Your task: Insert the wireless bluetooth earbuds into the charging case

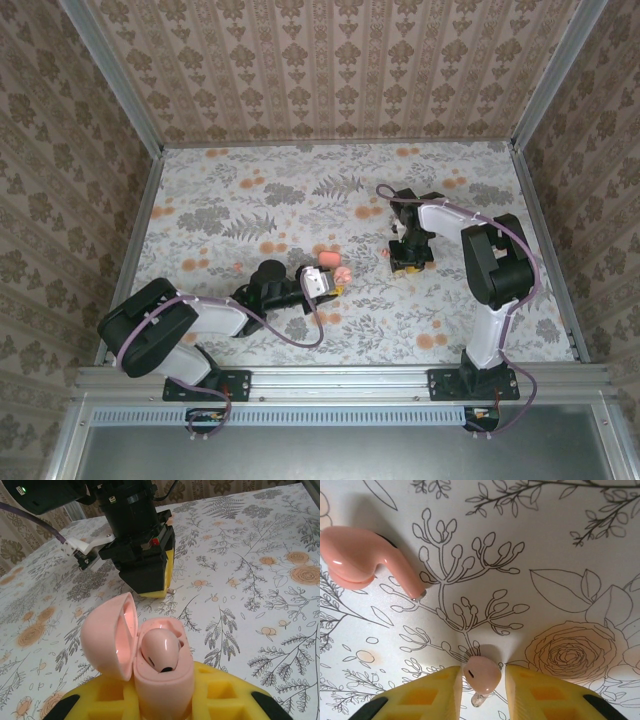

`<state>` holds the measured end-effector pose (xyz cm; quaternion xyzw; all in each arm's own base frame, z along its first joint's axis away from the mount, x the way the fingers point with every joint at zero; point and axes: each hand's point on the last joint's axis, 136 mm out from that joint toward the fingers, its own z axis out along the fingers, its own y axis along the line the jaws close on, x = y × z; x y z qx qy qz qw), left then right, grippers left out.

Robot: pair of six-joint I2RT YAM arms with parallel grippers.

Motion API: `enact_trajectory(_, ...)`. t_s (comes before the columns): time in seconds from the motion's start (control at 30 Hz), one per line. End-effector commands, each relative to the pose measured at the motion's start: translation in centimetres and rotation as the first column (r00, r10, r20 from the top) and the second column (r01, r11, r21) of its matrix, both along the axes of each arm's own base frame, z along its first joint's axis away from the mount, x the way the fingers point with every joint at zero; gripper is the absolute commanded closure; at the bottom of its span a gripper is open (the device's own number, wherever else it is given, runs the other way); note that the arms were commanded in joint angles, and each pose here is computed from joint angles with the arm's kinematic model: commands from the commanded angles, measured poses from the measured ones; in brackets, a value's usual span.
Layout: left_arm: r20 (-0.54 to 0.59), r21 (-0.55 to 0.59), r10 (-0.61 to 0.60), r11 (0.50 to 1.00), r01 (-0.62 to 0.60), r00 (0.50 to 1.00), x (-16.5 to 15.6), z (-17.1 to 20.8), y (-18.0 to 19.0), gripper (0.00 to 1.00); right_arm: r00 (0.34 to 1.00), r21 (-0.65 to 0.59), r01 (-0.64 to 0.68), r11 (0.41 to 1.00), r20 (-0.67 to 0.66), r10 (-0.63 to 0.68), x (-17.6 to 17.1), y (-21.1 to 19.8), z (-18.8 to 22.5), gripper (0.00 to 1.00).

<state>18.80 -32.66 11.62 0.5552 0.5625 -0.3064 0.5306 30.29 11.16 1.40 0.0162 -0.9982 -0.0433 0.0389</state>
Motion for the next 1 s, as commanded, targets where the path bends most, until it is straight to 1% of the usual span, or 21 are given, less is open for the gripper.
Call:
enact_trajectory(0.0, 0.012, -0.015, -0.016, 1.000, 0.016, 1.000, 0.1, 0.8, -0.6, 0.89, 0.999, -0.021, -0.024, 0.999, -0.024, 0.023, -0.1, 0.0, -1.1, 0.71)
enact_trajectory(0.37, 0.002, -0.014, -0.016, 1.000, 0.016, 1.000, 0.2, 0.6, -0.6, 0.89, 0.998, -0.010, -0.048, 0.999, 0.030, 0.048, 0.5, 0.2, -0.4, 0.77)
enact_trajectory(0.53, -0.028, -0.008, -0.022, 1.000, 0.021, 0.999, 0.2, 0.0, -0.8, 0.89, 0.996, -0.003, -0.060, 0.998, 0.062, 0.060, 0.6, 0.3, 0.0, 0.80)
enact_trajectory(0.73, -0.062, -0.008, -0.018, 1.000, 0.018, 0.998, 0.3, -1.1, -1.1, 0.89, 0.985, 0.008, -0.069, 0.998, 0.157, 0.066, 0.8, 0.7, 1.6, 0.80)
enact_trajectory(0.97, -0.099, -0.028, 0.017, 0.999, -0.020, 0.995, 1.2, -2.2, -1.6, 0.89, 0.956, 0.047, -0.080, 0.996, 0.287, 0.064, 1.0, 1.5, 3.6, 0.81)
